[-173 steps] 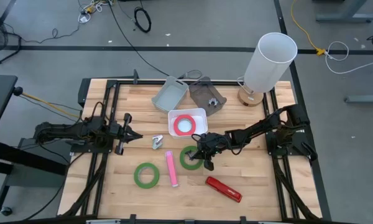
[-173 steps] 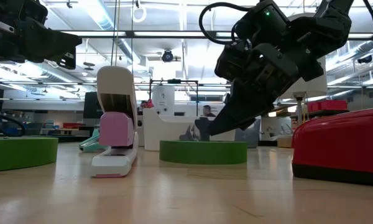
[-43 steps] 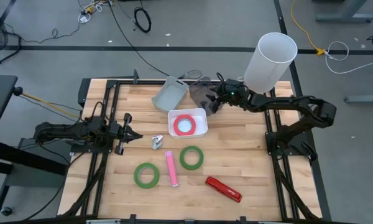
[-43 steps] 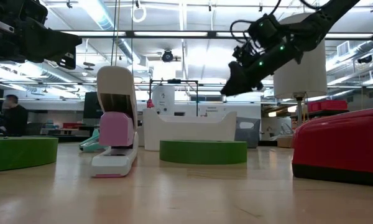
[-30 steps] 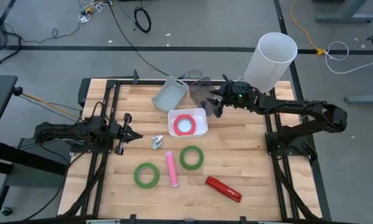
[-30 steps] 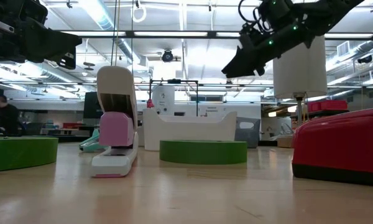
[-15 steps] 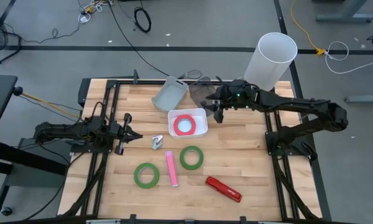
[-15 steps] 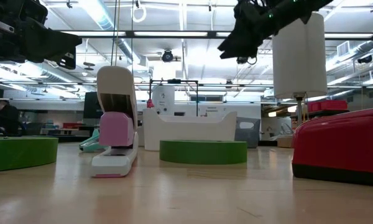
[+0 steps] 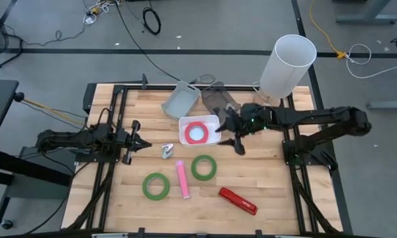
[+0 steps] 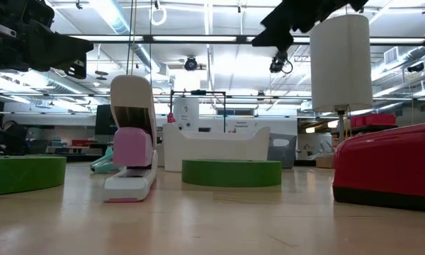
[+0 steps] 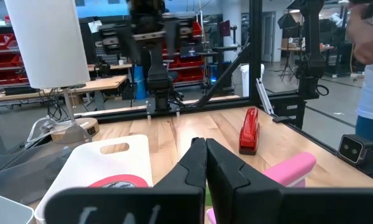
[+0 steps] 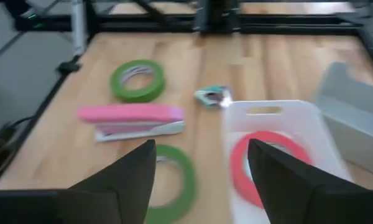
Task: Pick and place Stapler, Stapler remover, tape
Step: Put the top green tape into the white bin
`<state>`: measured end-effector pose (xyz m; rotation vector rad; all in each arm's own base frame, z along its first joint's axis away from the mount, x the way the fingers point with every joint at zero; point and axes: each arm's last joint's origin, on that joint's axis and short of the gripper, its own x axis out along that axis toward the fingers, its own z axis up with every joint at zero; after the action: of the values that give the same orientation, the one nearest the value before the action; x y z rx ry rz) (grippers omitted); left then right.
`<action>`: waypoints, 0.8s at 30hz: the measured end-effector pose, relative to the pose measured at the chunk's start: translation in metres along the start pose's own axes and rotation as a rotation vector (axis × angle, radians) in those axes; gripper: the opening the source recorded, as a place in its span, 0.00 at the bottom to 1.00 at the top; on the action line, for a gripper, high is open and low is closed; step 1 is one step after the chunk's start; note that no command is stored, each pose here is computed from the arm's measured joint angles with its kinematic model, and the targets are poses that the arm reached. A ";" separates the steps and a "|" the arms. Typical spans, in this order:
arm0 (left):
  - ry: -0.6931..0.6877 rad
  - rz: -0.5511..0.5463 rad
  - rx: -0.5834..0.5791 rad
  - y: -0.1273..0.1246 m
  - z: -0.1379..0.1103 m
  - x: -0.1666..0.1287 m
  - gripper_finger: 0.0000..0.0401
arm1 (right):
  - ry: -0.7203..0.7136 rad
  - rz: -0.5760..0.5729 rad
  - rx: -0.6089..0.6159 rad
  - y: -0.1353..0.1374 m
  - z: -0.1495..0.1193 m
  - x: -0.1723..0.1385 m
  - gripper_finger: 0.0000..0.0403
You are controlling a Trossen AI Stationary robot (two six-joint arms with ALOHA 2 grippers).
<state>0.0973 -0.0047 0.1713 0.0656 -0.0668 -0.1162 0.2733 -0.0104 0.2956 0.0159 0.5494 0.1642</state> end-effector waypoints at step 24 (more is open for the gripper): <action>0.000 0.000 0.000 0.000 0.000 0.000 0.02 | 0.162 0.293 -0.239 0.091 -0.023 0.037 0.65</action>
<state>0.0973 -0.0047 0.1714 0.0659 -0.0668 -0.1158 0.2787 0.0844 0.2626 -0.1512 0.6852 0.5191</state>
